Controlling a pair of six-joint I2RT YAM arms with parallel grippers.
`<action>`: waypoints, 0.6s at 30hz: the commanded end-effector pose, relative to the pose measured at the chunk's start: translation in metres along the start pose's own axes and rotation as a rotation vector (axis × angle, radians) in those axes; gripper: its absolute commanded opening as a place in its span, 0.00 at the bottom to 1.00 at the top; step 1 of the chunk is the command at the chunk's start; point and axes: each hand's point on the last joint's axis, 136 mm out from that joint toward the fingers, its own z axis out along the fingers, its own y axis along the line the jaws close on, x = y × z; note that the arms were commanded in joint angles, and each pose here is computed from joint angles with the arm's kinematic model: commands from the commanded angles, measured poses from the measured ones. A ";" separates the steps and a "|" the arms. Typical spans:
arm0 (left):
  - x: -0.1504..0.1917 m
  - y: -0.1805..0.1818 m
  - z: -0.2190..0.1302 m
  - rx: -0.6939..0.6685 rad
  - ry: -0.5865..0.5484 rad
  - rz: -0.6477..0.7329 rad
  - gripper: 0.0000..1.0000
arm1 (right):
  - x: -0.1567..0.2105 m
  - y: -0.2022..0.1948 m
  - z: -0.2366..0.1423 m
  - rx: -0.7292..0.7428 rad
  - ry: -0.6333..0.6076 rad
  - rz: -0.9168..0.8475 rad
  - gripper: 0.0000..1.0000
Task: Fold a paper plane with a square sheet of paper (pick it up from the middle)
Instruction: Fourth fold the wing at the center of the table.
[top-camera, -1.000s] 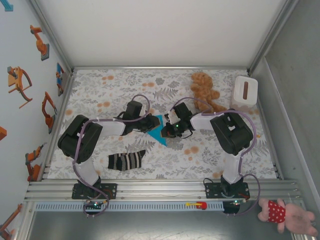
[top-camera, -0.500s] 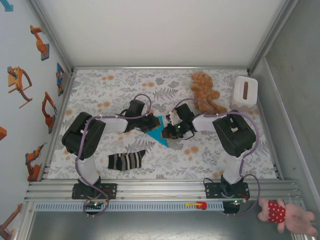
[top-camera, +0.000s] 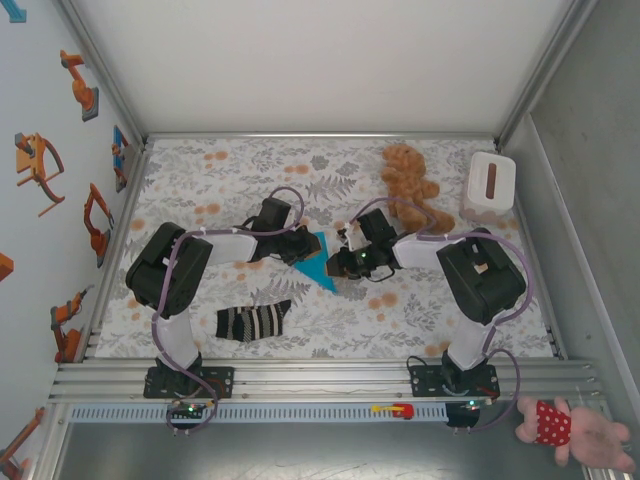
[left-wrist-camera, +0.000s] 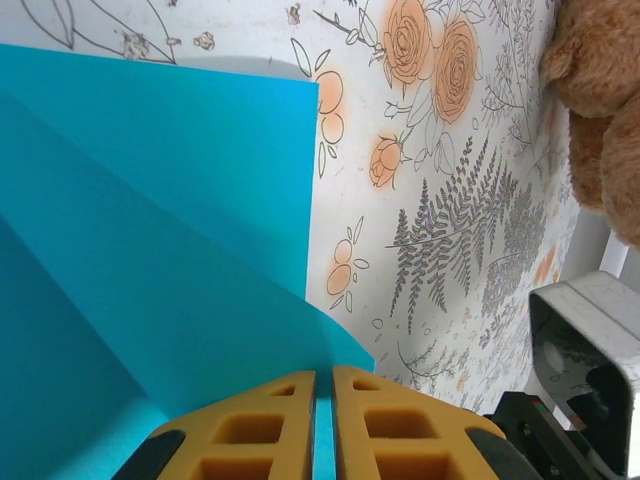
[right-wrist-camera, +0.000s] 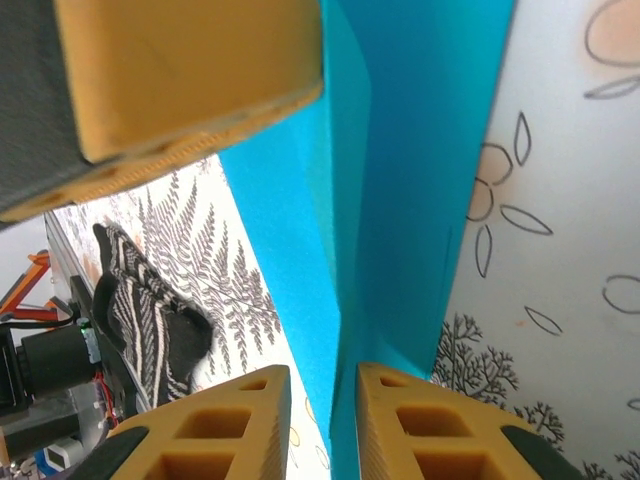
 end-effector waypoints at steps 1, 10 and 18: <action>-0.001 0.001 0.004 -0.015 0.009 0.010 0.13 | 0.007 0.001 -0.005 -0.009 0.004 0.000 0.23; -0.001 0.005 0.005 -0.031 0.012 0.003 0.13 | 0.018 -0.007 -0.004 0.021 0.040 -0.011 0.17; -0.002 0.006 0.006 -0.035 0.016 0.001 0.13 | 0.024 -0.018 0.001 0.045 0.061 -0.004 0.11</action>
